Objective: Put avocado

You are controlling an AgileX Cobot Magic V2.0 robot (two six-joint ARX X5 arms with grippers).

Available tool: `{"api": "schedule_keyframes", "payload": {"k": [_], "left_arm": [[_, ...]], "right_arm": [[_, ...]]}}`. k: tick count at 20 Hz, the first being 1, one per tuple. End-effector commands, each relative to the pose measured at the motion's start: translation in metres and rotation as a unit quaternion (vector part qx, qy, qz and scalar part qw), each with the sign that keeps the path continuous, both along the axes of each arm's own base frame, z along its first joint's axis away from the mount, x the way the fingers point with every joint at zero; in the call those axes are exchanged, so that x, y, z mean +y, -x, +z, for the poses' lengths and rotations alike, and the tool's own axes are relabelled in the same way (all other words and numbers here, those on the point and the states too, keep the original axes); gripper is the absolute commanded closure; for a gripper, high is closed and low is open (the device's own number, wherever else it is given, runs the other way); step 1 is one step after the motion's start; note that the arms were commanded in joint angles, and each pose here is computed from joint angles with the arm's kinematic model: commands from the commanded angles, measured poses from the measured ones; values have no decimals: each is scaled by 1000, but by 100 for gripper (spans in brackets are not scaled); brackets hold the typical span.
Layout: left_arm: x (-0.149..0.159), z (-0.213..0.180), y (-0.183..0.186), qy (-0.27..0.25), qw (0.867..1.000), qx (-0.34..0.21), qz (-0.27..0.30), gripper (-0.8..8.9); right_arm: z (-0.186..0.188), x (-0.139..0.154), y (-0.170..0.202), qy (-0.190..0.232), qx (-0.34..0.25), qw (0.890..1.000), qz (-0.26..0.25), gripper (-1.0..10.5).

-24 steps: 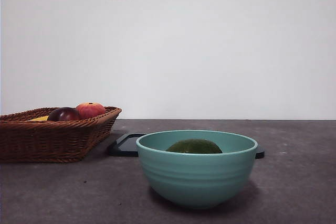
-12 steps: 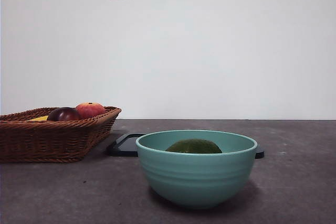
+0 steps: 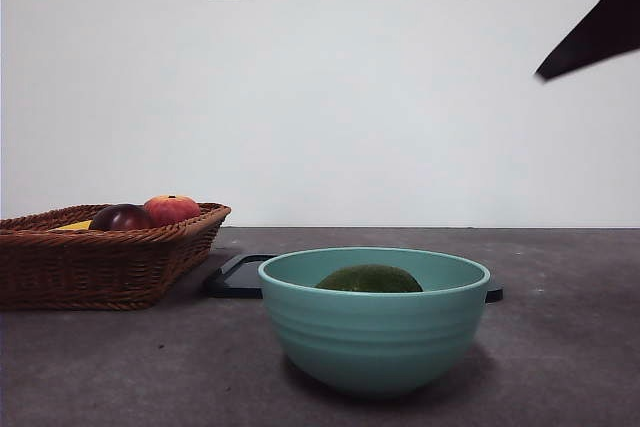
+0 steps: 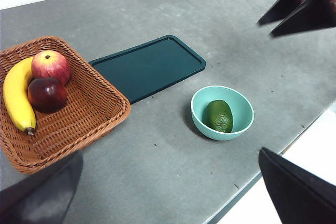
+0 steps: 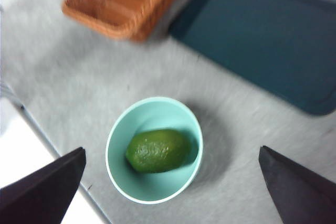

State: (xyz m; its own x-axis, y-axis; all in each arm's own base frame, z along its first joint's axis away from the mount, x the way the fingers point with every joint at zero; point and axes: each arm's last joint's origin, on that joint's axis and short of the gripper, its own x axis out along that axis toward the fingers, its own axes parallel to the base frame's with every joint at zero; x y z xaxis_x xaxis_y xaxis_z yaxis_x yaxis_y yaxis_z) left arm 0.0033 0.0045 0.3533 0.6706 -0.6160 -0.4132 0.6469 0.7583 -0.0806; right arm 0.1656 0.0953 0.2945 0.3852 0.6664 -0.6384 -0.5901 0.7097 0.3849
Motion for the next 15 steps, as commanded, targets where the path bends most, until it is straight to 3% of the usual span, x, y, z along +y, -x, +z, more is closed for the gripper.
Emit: {"api": "schedule_keyframes", "payload": {"k": [1,5,10,15], "left_arm": [[0,4,0,9,1000,-9,-3,252],[0,6,0,18,1000,-14,-3,252],[0,6,0,18,1000,-14,-2,251],[0,6,0,18,1000,-14,-2,252]], "right_arm": [[-8,14,-17,14,40,999,-12,375],[-38,35,-41,66,108,992,-15,376],[-72,54,-51,150,143,978,-20,379],[-97,66,-55,199,166,966,-15,408]]}}
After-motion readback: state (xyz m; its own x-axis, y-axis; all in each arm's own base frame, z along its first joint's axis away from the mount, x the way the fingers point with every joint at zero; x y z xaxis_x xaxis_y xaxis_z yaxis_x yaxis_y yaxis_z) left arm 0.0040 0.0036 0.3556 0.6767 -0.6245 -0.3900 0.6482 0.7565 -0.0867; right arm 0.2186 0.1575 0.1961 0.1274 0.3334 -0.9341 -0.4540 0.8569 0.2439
